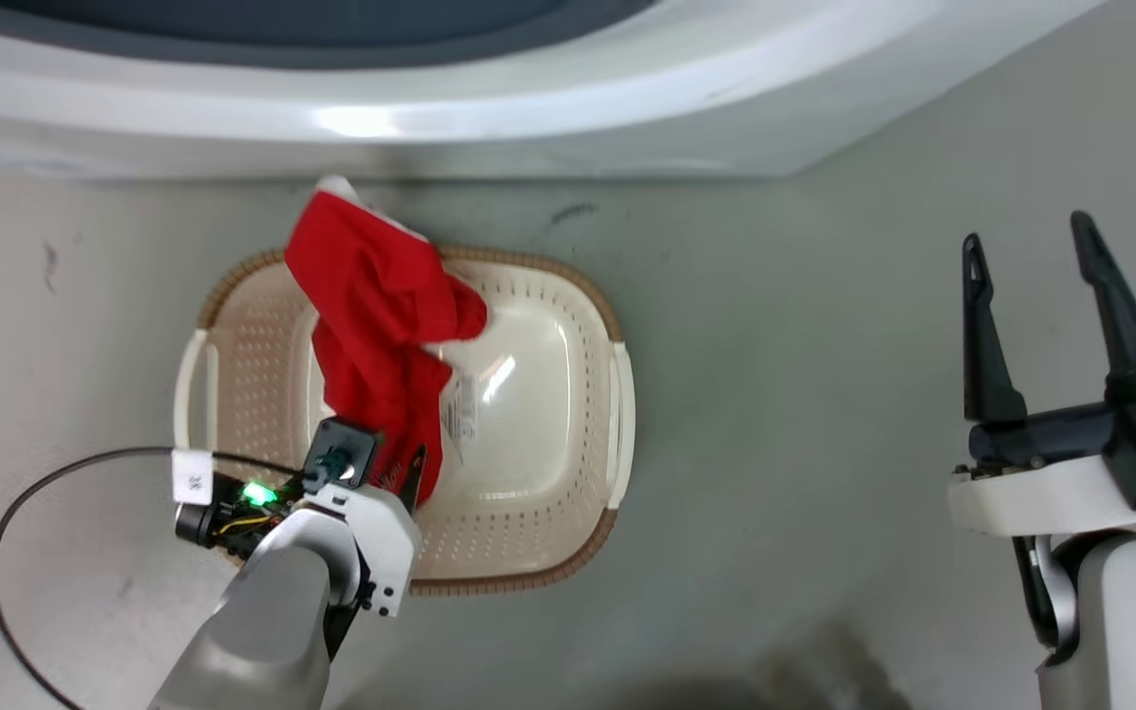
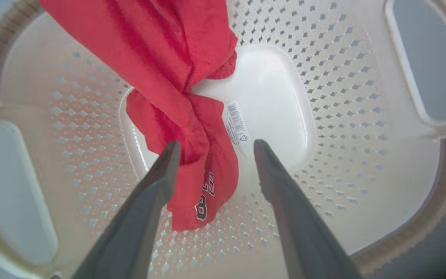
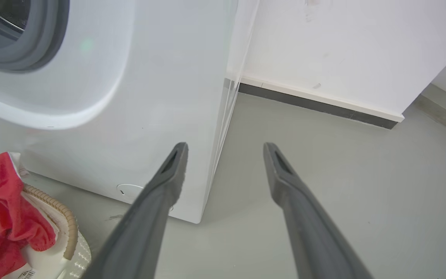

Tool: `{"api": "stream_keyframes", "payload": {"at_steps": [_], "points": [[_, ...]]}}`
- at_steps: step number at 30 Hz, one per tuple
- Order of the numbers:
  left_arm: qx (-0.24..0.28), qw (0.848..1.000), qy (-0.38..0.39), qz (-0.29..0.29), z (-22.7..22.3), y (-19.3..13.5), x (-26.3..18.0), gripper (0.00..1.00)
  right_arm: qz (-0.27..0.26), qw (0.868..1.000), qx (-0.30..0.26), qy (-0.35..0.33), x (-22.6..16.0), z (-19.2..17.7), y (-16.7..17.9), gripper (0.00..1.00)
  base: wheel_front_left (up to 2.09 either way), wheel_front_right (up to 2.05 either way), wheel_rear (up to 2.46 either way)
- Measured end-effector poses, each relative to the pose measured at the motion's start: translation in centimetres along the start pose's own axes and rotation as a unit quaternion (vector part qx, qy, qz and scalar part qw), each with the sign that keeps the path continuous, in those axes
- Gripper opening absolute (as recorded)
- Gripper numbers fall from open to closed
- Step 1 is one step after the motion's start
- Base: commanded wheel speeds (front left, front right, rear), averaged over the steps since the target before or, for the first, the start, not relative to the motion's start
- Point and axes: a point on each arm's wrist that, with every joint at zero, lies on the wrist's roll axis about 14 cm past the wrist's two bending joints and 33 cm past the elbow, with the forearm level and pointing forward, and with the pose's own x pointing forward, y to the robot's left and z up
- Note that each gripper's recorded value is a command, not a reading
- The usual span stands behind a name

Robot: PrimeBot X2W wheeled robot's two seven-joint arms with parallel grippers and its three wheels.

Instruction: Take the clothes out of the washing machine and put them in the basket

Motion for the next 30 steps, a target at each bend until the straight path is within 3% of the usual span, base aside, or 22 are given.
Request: {"api": "stream_keyframes", "payload": {"at_steps": [11, 15, 20, 27, 30], "points": [[0.0, 0.986, -0.162, 0.03, 7.7, 0.0, -6.9, 1.0, -0.014, 0.999, 0.019, -0.029, -4.0, 4.4, -0.6, 1.0, 0.0, 0.0, 0.0], [0.002, 0.971, -0.235, 0.043, 11.2, -0.2, -10.0, 1.0, -0.018, 0.999, 0.023, -0.045, -5.6, 6.0, -0.9, 1.0, 0.0, 0.0, 0.0], [0.019, 0.941, -0.333, 0.054, 16.0, -0.6, -14.8, 1.0, -0.031, 0.997, 0.034, -0.069, -7.6, 8.0, -1.5, 1.0, 0.0, 0.0, 0.0], [0.044, 0.912, -0.404, 0.06, 19.3, -1.2, -18.8, 1.0, -0.036, 0.994, 0.045, -0.088, -9.2, 9.4, -1.6, 1.0, 0.0, 0.0, 0.0], [0.074, 0.906, -0.413, 0.052, 20.2, -1.8, -19.1, 1.0, -0.044, 0.994, 0.048, -0.09, -9.8, 9.4, -2.1, 1.0, 0.0, 0.0, 0.0]]}}
